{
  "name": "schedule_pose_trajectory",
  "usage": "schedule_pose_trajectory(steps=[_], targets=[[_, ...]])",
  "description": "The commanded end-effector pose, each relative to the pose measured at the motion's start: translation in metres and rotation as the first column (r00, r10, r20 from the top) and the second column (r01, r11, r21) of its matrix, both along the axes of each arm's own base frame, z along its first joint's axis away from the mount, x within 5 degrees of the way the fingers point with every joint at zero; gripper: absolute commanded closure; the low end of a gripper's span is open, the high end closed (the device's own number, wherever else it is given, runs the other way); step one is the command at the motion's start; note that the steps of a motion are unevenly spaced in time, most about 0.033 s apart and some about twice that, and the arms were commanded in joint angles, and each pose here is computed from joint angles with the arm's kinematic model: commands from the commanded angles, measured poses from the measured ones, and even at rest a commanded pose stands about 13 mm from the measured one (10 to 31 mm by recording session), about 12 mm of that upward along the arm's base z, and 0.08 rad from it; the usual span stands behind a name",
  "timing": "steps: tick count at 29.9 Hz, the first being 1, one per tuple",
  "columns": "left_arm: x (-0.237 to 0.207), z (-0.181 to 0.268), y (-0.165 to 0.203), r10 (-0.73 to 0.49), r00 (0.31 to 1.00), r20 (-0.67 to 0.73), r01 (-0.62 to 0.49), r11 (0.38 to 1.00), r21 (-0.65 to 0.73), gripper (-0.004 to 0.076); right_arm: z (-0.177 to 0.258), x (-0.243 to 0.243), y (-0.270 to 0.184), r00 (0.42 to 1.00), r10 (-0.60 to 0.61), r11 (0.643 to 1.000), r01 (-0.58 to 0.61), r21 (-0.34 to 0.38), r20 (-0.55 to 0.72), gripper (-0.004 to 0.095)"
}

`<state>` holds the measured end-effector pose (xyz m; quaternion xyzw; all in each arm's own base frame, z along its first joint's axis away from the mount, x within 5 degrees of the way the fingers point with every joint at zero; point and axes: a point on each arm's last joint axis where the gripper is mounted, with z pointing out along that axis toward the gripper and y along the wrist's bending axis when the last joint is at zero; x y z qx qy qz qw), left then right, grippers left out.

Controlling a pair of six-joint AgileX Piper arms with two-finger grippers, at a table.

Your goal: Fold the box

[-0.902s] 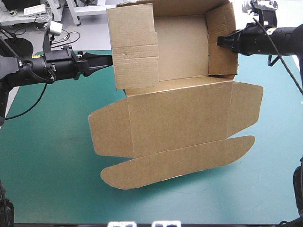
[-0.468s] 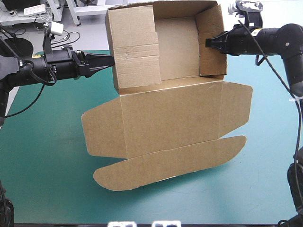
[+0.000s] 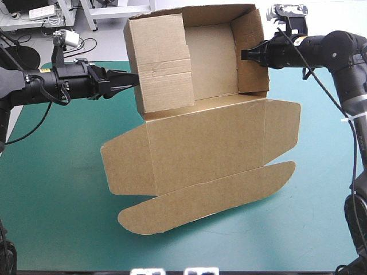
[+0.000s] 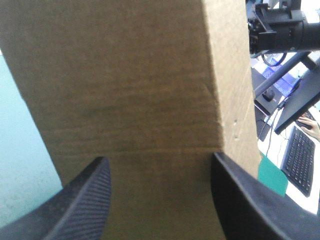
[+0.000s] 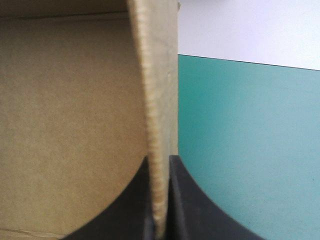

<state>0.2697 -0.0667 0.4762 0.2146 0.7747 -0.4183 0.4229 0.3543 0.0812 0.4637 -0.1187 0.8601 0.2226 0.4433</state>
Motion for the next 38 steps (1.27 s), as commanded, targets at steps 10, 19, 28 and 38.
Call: schedule_pose_trajectory(steps=[10, 19, 28, 38], targets=[[-0.016, 0.024, -0.005, -0.01, 0.999, 0.053, 0.016, 0.995, -0.1, 0.0289, 0.024, -0.009, 0.008, 0.997, 0.008, 0.991, -0.019, 0.129, 0.08, 0.0913], [-0.001, 0.015, 0.006, 0.154, 0.985, 0.077, -0.156, 0.988, 0.018, 0.0289, 0.023, -0.015, 0.029, 0.994, 0.069, 0.99, -0.078, 0.115, 0.082, 0.0913], [0.029, -0.008, 0.017, 0.263, 0.964, 0.043, -0.266, 0.957, 0.118, 0.0297, 0.034, -0.041, 0.057, 0.986, 0.122, 0.99, -0.129, 0.058, 0.114, 0.0912], [0.041, -0.019, 0.006, 0.258, 0.965, -0.043, -0.252, 0.963, 0.098, 0.0733, 0.032, -0.05, 0.055, 0.996, 0.089, 0.994, -0.09, 0.053, 0.023, 0.0912]])
